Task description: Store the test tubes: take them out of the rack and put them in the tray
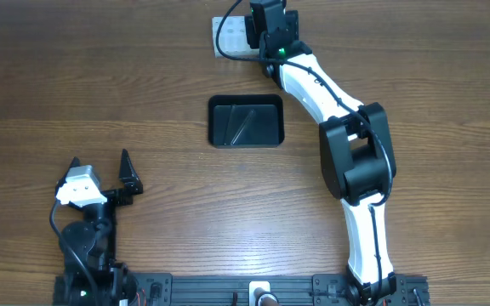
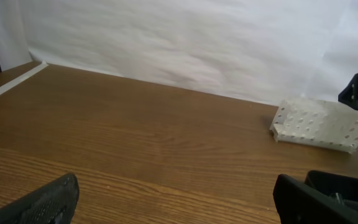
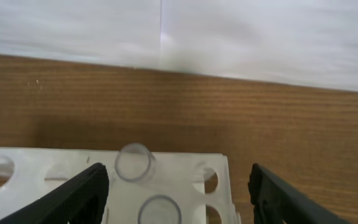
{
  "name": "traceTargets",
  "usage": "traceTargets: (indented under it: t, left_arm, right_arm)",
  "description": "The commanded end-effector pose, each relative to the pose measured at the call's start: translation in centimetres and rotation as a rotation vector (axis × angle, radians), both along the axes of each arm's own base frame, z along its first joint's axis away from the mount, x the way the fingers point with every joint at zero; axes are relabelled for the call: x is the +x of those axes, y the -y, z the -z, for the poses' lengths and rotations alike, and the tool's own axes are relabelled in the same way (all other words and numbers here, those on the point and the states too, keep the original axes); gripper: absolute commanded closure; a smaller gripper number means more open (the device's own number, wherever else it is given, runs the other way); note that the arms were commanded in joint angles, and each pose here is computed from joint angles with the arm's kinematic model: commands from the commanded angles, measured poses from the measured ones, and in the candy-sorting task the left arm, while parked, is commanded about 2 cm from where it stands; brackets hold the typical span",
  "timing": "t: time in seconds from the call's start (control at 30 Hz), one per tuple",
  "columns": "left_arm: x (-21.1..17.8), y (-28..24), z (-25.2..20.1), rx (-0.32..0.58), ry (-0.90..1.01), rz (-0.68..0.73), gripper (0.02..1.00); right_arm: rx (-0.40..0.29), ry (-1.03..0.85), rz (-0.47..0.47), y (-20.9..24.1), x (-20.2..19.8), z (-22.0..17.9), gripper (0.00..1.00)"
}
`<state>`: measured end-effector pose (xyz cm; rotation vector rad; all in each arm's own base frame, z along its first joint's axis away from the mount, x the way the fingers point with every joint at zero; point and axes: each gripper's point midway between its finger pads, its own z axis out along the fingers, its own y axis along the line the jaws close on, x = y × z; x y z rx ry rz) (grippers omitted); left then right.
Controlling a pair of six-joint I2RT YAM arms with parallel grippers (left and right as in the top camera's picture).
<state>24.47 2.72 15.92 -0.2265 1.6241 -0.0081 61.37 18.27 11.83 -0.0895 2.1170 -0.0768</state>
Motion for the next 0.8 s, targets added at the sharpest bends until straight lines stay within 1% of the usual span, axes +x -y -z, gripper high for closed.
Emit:
traceTargets:
  t: [0.03, 0.33, 0.43, 0.5, 0.63, 0.8]
  left_arm:
    - [0.01, 0.19, 0.03, 0.014, 0.002, 0.013, 0.02]
    - [0.01, 0.19, 0.03, 0.014, 0.002, 0.013, 0.023]
    - [0.01, 0.19, 0.04, 0.014, 0.001, 0.013, 0.023]
    - [0.01, 0.19, 0.03, 0.014, 0.002, 0.013, 0.02]
    - [0.01, 0.19, 0.04, 0.014, 0.001, 0.013, 0.02]
    - [0.01, 0.19, 0.06, 0.014, 0.001, 0.013, 0.02]
  right_arm:
    - [-0.011, 0.027, 0.006, 0.4, 0.87, -0.14, 0.294]
    - [-0.011, 0.034, 0.005, 0.34, 1.14, 0.31, 0.301]
    - [-0.01, 0.036, 0.006, 0.31, 1.22, 0.43, 0.327]
    - [-0.01, 0.037, 0.006, 0.32, 1.23, 0.42, 0.364]
    - [-0.01, 0.036, 0.006, 0.32, 1.22, 0.42, 0.518]
    - [-0.017, 0.038, 0.016, 0.51, 1.23, 0.39, 0.581]
